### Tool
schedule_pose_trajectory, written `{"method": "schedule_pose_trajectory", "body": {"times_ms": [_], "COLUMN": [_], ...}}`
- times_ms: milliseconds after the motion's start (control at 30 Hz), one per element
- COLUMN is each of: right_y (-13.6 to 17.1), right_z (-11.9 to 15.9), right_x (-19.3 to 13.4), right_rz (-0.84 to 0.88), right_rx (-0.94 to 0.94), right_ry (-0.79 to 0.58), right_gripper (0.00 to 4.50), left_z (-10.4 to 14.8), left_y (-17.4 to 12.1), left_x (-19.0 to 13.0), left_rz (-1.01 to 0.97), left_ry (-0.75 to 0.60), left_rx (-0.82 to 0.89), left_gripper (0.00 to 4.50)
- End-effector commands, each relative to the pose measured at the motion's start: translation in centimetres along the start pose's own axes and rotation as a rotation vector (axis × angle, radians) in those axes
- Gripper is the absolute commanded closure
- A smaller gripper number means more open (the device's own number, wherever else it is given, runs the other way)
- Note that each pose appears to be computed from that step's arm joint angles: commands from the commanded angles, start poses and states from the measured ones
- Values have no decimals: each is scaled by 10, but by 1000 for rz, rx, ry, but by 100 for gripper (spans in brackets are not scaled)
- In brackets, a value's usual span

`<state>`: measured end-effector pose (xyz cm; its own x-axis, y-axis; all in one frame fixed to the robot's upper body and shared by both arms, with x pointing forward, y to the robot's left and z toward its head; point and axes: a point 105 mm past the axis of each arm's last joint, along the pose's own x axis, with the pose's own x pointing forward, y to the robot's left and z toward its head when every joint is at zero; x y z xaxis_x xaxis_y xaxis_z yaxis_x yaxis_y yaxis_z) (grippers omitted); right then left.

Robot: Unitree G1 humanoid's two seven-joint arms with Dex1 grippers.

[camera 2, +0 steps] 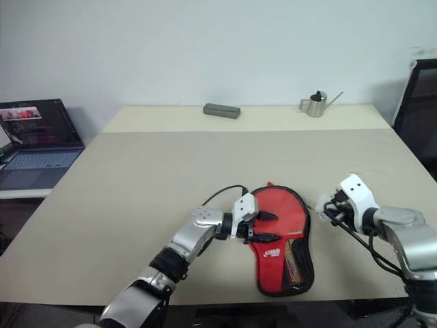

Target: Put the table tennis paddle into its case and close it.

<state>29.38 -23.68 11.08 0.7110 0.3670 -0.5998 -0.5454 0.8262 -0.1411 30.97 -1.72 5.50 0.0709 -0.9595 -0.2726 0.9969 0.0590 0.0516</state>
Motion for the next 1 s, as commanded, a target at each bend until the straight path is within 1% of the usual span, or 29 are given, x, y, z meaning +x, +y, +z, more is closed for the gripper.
{"method": "schedule_pose_trajectory", "body": {"times_ms": [33,233,367,667,1000], "right_y": [3,17,27,43,63], "right_z": [1,-16,-28,-43,-59], "right_x": [-14,-26,-40,-66,-86], "right_rz": [-1,45,104,221,350], "right_rx": [-19,12,16,23,-16], "right_ry": [-8,23,68,124,190], "right_gripper": [414,414,414,414,414], "left_z": [-56,-58,-59,-58,-56], "left_y": [-21,-21,-23,-26,-28], "left_x": [1,1,3,9,15], "left_rz": [-54,-77,-98,-133,-148], "left_ry": [177,201,216,237,246], "left_rx": [-133,-98,-79,-50,-32], "left_gripper": [145,145,145,145,145]}}
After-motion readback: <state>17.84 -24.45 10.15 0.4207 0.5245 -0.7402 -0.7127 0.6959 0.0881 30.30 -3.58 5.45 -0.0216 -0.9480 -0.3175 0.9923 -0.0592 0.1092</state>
